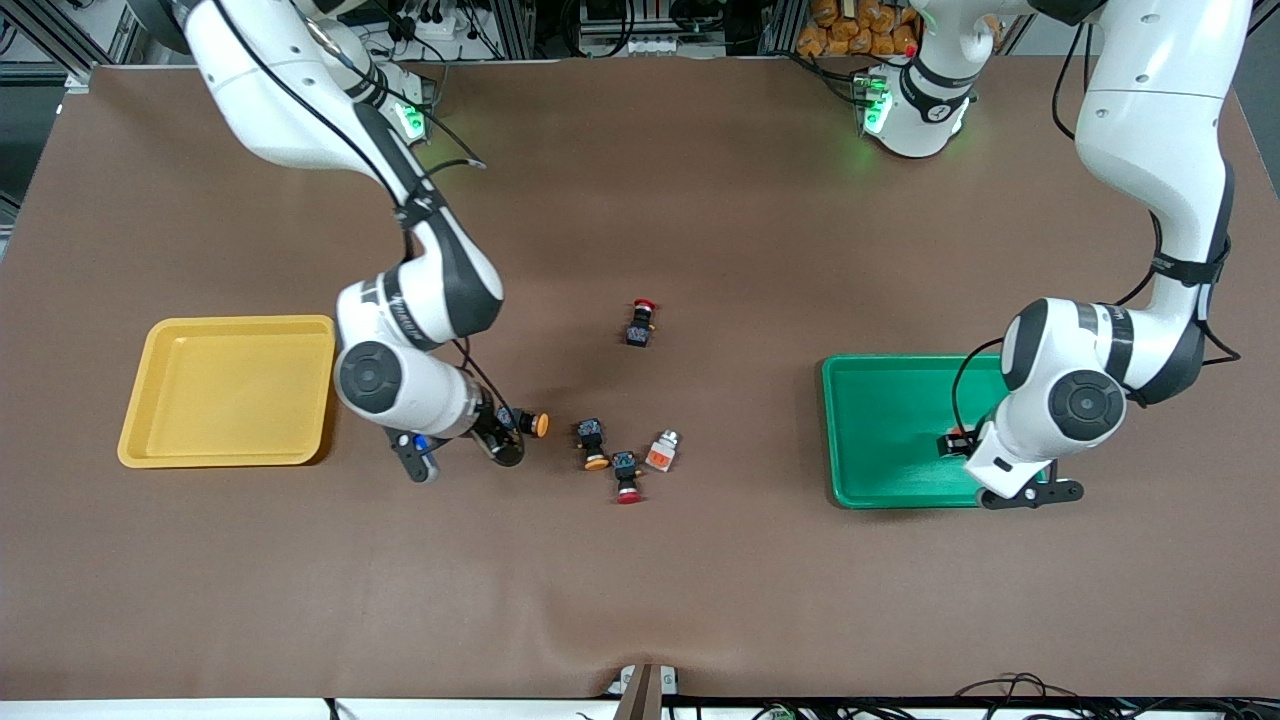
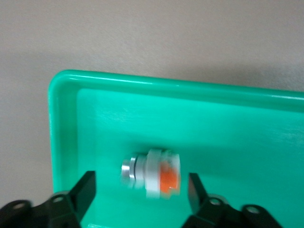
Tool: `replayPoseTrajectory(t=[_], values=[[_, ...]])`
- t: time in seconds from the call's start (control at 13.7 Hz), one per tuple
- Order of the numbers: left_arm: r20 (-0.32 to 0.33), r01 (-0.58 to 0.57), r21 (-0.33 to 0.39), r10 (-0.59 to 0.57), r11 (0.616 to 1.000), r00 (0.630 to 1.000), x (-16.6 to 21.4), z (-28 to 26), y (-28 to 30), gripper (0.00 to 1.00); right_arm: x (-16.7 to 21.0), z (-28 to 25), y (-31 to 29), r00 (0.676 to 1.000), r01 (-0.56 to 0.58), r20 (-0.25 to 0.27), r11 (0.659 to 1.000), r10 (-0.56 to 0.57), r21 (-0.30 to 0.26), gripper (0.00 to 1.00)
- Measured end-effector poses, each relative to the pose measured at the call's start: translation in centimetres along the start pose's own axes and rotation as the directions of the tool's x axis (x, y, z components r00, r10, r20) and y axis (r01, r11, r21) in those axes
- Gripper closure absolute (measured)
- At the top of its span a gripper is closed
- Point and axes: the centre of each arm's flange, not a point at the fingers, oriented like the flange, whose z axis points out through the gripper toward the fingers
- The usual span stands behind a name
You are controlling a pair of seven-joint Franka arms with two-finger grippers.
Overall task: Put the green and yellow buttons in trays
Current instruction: 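Lower the green button into the green tray while the right gripper grasps yellow button, then open the left gripper over the tray while the right gripper lifts the button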
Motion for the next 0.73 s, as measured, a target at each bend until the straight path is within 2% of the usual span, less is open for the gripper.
replayPoseTrajectory(t=[0.07, 0.15, 0.51, 0.73], values=[[-0.013, 0.0, -0.002, 0.0, 1.0, 1.0, 0.2, -0.6, -0.2, 0.03, 0.2, 0.9, 0.2, 1.0, -0.011, -0.002, 1.0, 0.011, -0.008, 0.0], [-0.032, -0.001, -0.004, 0.001, 1.0, 0.999, 0.5, -1.8, -0.3, 0.01, 0.7, 1.5, 0.2, 1.0, -0.019, -0.005, 1.0, 0.019, -0.013, 0.0], [-0.172, -0.039, -0.026, 0.034, 0.999, 0.985, 1.3, -10.6, -0.1, 0.0, 2.2, 3.0, 0.4, 0.999, -0.04, -0.021, 0.999, 0.04, 0.013, 0.0], [-0.194, -0.081, -0.08, 0.064, 0.994, 0.979, 0.0, -12.9, 5.0, 0.0, 2.4, 5.2, 1.0, 0.998, -0.045, -0.035, 0.998, 0.046, 0.045, 0.01]])
